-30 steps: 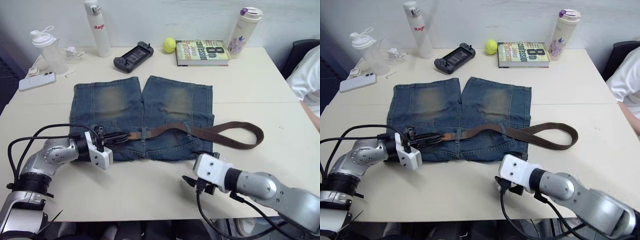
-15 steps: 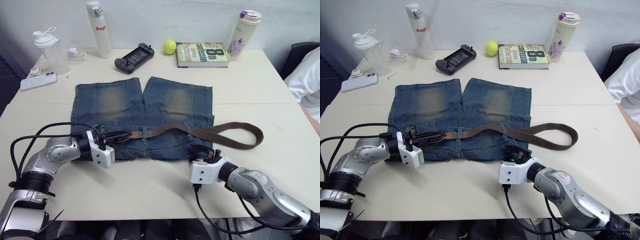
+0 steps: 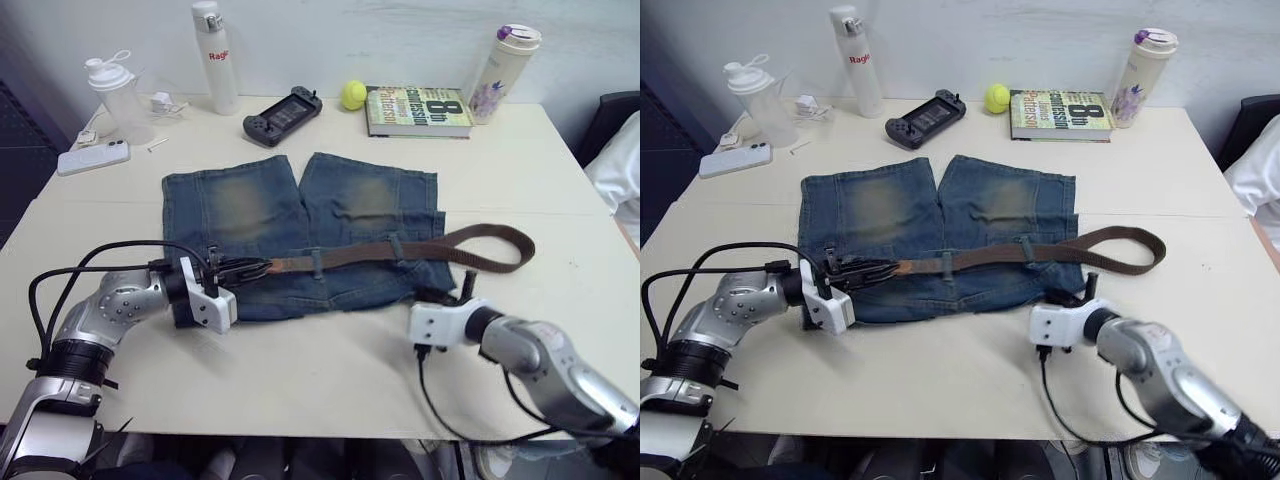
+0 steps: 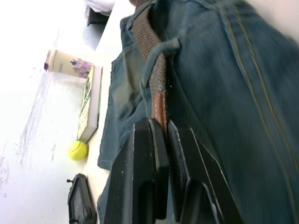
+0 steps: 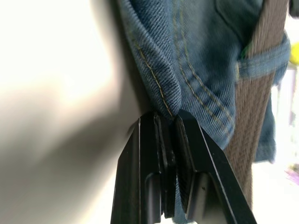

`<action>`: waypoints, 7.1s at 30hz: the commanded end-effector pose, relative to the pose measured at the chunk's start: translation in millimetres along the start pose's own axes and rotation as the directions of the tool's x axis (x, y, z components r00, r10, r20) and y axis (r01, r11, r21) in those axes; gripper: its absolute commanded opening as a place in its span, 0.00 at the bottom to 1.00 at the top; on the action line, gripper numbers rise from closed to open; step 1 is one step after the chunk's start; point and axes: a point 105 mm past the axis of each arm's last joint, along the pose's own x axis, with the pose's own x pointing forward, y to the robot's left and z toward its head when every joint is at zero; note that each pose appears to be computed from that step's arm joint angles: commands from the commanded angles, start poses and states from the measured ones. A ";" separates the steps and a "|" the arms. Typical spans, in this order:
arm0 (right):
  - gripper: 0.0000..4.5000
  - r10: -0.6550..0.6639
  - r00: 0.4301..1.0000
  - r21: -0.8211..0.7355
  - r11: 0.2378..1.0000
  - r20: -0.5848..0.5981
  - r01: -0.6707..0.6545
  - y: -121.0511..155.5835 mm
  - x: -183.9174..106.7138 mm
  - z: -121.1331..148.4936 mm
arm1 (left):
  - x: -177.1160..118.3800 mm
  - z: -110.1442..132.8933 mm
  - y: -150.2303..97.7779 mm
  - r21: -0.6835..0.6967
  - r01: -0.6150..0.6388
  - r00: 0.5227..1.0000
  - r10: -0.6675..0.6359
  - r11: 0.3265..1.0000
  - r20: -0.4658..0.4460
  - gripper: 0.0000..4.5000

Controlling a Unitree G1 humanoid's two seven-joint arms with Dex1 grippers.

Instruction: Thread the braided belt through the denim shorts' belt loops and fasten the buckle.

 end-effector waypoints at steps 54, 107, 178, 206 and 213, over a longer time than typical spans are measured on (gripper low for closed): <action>0.99 -0.218 0.584 0.468 -0.415 0.782 -0.780 -28.5 -71.1 163.1 | 11.3 19.1 14.5 0.036 -0.085 0.996 0.083 0.996 0.040 0.00; 0.00 -0.411 0.880 0.376 -0.797 0.236 -0.473 -63.2 14.5 114.2 | -46.2 31.9 0.2 -0.375 -0.005 0.999 -0.009 0.927 -0.035 0.70; 0.00 -0.185 0.814 0.453 -0.753 0.551 -0.478 -13.8 71.9 197.0 | -32.6 -9.6 -26.4 0.047 0.023 0.990 -0.016 0.999 -0.141 0.70; 0.00 -0.184 0.807 0.458 -0.743 0.561 -0.488 -14.2 71.7 200.9 | -51.2 -6.6 -46.5 -0.112 0.063 0.987 -0.078 0.992 -0.143 0.60; 0.00 -0.189 0.808 0.457 -0.743 0.557 -0.489 -14.4 72.0 200.9 | -50.7 -11.5 -48.7 -0.090 0.058 0.986 -0.071 0.994 -0.149 0.99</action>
